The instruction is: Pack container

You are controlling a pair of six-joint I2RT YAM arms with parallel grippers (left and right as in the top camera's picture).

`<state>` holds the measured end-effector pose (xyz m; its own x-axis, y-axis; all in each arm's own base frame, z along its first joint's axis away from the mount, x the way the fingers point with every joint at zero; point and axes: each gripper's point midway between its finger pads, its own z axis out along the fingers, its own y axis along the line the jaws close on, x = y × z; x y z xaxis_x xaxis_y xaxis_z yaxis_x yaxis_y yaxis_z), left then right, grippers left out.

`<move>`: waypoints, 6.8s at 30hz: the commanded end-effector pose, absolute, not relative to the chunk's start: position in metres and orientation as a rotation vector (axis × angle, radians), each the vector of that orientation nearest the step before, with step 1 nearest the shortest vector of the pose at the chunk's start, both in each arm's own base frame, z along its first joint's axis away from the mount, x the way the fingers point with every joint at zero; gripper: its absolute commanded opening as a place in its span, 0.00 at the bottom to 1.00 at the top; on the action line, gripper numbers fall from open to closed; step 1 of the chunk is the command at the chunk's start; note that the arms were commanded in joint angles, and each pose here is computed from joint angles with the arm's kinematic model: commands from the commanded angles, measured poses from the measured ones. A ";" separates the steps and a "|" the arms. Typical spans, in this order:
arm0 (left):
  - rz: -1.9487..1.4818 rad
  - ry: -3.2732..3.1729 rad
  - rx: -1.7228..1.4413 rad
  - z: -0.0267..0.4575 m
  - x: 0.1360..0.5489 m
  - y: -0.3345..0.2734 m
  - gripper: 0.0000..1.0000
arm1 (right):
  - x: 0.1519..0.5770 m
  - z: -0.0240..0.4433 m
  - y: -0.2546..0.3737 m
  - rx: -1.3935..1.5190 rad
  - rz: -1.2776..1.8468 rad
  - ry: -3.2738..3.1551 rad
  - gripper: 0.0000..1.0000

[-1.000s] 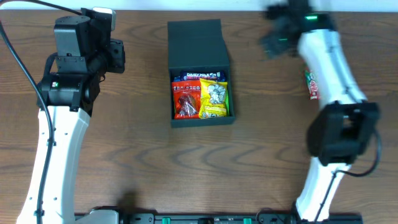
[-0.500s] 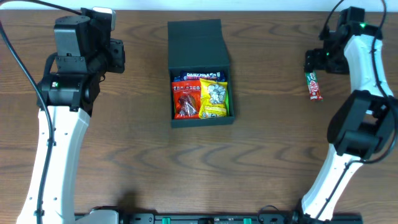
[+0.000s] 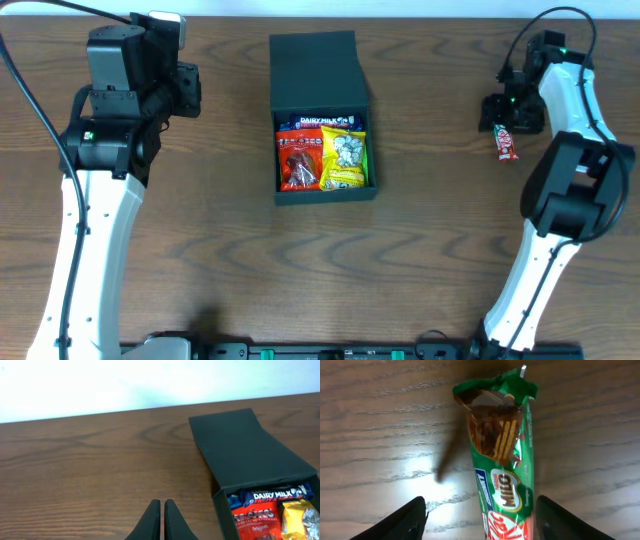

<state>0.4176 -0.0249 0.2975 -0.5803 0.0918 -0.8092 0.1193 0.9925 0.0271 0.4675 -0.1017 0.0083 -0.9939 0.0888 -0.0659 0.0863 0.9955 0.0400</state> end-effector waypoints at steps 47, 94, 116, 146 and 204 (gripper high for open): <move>0.021 2.142 0.216 0.314 0.420 -0.022 0.06 | 0.418 0.115 0.257 -2.163 0.258 1.943 0.01; -0.045 2.127 0.238 0.313 0.426 -0.032 0.06 | 0.420 0.273 0.283 -1.682 0.306 1.738 0.19; -0.703 2.523 -0.282 0.098 0.503 -0.089 0.06 | 0.530 0.080 0.146 -0.021 0.863 2.792 0.01; -1.097 2.849 -0.546 0.034 0.438 -0.143 0.06 | 0.435 0.045 0.207 -0.091 0.870 3.186 0.01; -1.034 2.718 -0.517 0.016 0.541 -0.122 0.05 | 0.525 0.016 0.204 -0.019 1.120 2.829 0.01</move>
<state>0.5414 -0.1159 0.0192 -0.9102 -0.4095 -0.0618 -0.2726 0.7048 -0.6550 0.5301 0.1898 0.0201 -0.9917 0.0408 -0.1219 -0.0492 0.7559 0.6529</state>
